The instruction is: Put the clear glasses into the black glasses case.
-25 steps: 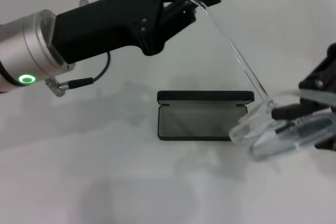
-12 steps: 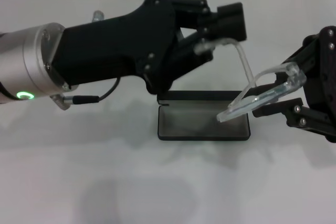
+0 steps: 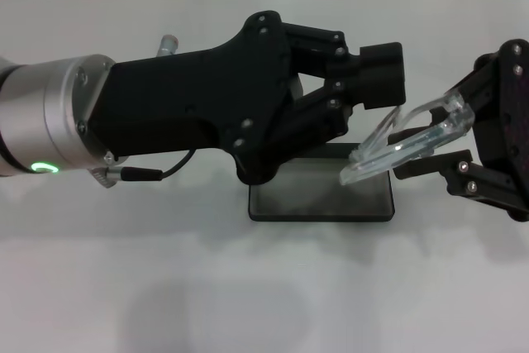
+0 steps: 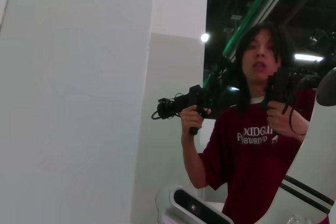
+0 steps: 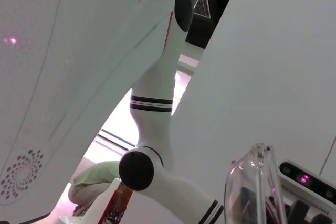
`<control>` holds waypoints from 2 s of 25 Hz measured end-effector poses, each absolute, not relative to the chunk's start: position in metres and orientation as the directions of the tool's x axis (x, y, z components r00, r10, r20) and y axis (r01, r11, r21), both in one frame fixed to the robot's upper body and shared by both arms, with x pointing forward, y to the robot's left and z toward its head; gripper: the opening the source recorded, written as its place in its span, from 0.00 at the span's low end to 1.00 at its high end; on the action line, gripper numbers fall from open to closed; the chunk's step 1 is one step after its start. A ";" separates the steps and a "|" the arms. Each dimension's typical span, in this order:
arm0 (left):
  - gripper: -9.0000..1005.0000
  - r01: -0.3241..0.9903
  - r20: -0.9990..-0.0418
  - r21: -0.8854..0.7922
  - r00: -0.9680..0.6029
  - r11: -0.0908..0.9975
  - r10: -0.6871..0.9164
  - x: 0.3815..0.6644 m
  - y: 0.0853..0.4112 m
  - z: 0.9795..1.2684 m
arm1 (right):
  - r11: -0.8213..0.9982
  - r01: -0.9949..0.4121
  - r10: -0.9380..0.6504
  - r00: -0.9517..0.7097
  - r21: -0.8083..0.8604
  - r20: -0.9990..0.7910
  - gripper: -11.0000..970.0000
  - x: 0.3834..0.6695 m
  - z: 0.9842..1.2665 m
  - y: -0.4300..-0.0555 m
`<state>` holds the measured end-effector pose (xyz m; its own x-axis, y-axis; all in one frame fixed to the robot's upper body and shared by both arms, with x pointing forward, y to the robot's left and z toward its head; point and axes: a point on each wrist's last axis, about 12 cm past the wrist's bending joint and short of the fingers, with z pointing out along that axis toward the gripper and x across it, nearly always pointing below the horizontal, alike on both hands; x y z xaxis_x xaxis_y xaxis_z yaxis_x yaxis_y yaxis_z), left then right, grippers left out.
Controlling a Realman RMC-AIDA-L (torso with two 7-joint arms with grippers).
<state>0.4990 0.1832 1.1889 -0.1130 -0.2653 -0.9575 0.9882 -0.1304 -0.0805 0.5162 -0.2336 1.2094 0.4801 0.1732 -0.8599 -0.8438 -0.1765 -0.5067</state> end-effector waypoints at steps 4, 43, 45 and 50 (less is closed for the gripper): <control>0.11 0.990 -0.956 -0.078 -0.108 -0.120 -0.273 0.498 0.185 1.188 | -0.175 -0.845 0.172 0.478 -0.505 -0.861 0.10 0.516 1.209 -0.234; 0.11 0.981 -0.936 -0.059 0.011 0.187 -0.353 0.497 0.265 1.189 | -0.226 -0.952 -0.127 0.240 -0.208 -0.962 0.10 0.522 1.216 -0.230; 0.11 0.965 -0.940 -0.052 0.040 0.257 -0.339 0.497 0.283 1.191 | -0.218 -0.970 -0.297 0.172 -0.109 -0.939 0.10 0.524 1.226 -0.224; 0.11 0.924 -0.957 -0.058 0.056 0.377 -0.285 0.490 0.320 1.190 | -0.088 -0.991 -0.628 -0.023 0.101 -0.778 0.10 0.540 1.250 -0.194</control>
